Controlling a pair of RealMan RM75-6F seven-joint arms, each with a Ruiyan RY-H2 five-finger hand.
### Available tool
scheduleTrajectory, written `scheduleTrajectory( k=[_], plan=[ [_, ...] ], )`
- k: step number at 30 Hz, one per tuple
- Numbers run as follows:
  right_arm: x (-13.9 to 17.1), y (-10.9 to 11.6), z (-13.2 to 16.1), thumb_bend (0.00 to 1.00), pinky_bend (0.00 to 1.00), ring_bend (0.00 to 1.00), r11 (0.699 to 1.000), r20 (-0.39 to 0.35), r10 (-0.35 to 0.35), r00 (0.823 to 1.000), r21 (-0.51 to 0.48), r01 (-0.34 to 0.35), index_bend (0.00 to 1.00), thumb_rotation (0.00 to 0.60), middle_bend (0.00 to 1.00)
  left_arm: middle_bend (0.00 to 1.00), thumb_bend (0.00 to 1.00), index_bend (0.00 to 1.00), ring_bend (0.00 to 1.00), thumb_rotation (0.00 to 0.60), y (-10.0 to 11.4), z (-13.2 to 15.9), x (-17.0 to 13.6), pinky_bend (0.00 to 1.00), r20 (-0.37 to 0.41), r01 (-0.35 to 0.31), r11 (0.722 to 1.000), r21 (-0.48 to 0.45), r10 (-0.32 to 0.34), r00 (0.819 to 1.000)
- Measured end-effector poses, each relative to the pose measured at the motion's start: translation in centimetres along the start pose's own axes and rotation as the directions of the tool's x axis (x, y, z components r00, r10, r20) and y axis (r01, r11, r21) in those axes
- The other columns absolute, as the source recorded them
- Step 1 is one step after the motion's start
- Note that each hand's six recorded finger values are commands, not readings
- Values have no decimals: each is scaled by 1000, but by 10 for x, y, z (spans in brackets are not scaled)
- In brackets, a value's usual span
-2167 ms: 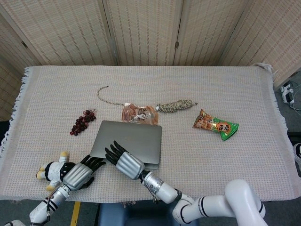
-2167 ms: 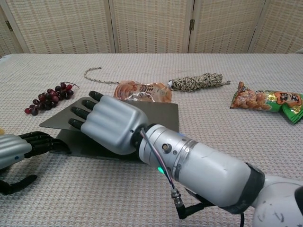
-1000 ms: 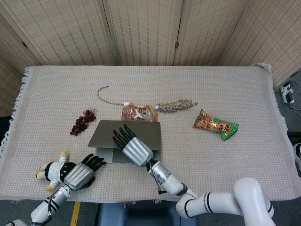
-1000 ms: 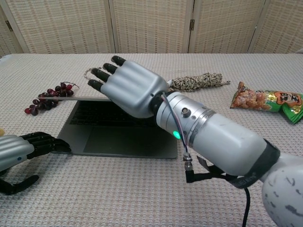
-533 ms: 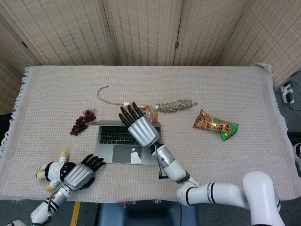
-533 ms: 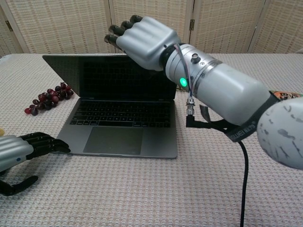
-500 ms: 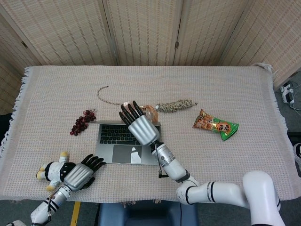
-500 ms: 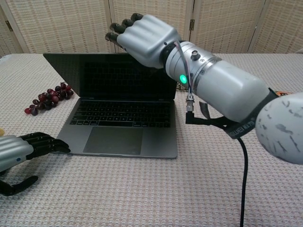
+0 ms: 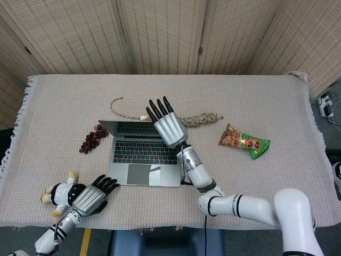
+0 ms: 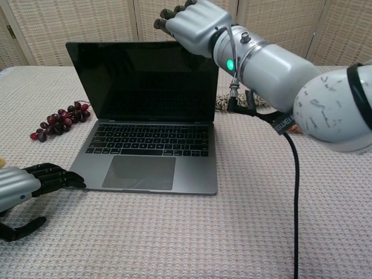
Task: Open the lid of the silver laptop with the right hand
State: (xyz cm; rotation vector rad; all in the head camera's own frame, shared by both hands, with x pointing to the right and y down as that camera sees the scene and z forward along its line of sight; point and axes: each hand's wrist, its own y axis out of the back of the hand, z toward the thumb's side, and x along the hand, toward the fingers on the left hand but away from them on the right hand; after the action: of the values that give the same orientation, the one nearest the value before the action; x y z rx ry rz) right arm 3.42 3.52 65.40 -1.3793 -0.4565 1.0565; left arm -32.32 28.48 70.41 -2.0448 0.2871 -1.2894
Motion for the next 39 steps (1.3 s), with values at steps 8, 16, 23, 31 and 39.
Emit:
scheduleTrajectory(
  k=[8,16,23,31,39],
  plan=[
    [-16,-3,-25,649,0,0,1000,82,22,996,-17,-20,0,600,0,144,599,149,88,600,-2,0,0,0,0,7,1000,2,-7,1000],
    [-26,-8,-44,649,0,0,999,145,43,989,-15,-41,0,600,0,144,598,149,87,600,-1,1,1,0,2,8,1000,3,-8,1000],
    [-36,-13,-58,649,0,0,998,197,62,978,-12,-61,0,600,0,144,598,149,87,600,-1,2,1,0,2,5,1000,3,-5,1000],
    [-42,-17,-70,649,0,0,997,244,82,966,-12,-81,0,600,0,144,598,149,87,600,1,4,3,0,7,7,1000,6,-7,1000],
    [-35,-10,-70,649,0,0,997,222,65,973,-63,-52,0,600,0,144,598,147,87,600,8,5,0,0,8,-17,1000,1,17,1000]
  ],
)
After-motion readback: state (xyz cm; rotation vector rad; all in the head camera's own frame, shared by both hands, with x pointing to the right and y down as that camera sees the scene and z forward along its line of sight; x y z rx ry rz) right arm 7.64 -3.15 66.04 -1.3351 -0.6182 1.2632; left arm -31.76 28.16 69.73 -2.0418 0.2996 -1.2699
